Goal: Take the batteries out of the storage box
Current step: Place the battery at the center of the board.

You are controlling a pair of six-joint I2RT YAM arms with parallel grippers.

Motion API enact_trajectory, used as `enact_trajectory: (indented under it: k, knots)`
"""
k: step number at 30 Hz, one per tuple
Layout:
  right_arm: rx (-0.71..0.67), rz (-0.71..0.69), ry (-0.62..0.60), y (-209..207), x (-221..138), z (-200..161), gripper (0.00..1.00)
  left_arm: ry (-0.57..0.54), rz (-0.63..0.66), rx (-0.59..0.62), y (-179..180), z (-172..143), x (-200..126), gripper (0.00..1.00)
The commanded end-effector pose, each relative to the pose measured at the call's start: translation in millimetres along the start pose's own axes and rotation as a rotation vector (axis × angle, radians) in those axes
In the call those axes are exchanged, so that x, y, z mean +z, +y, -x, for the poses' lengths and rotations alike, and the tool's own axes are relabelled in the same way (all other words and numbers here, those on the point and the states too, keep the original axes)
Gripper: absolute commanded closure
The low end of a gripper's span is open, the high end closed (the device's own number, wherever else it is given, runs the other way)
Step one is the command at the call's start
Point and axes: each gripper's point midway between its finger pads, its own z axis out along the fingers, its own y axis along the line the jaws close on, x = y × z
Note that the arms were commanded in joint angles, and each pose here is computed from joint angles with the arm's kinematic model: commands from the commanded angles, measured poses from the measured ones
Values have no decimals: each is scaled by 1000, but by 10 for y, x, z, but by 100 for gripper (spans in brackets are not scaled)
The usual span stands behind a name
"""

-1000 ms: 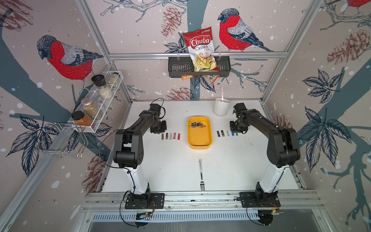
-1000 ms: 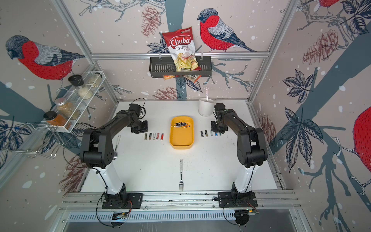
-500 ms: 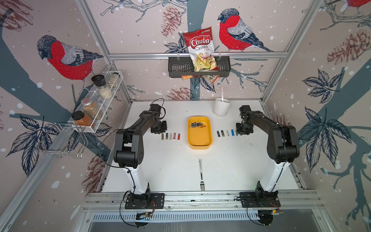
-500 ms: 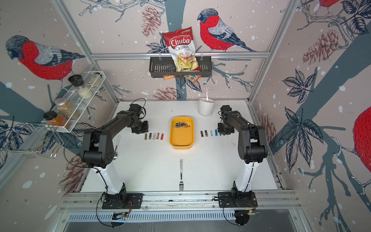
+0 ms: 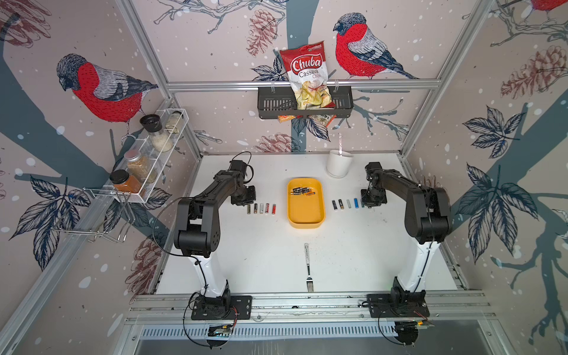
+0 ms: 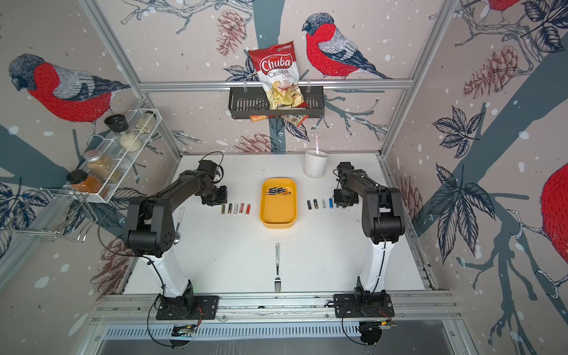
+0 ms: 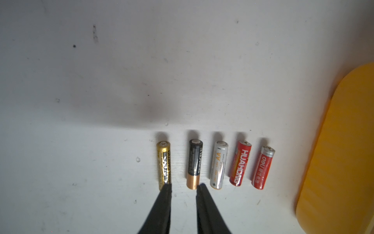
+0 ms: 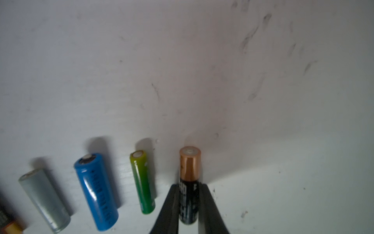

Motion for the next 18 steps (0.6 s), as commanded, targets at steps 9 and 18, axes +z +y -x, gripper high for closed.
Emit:
enact_trajectory:
  k: [9,18]
  knots:
    - [-6,-5,10,-19,8,-11,79,-4,-2,13,2,-13,-10,73]
    - [-12,-10,23,-7,43,-38,75,0,4,13,18,-28,4,73]
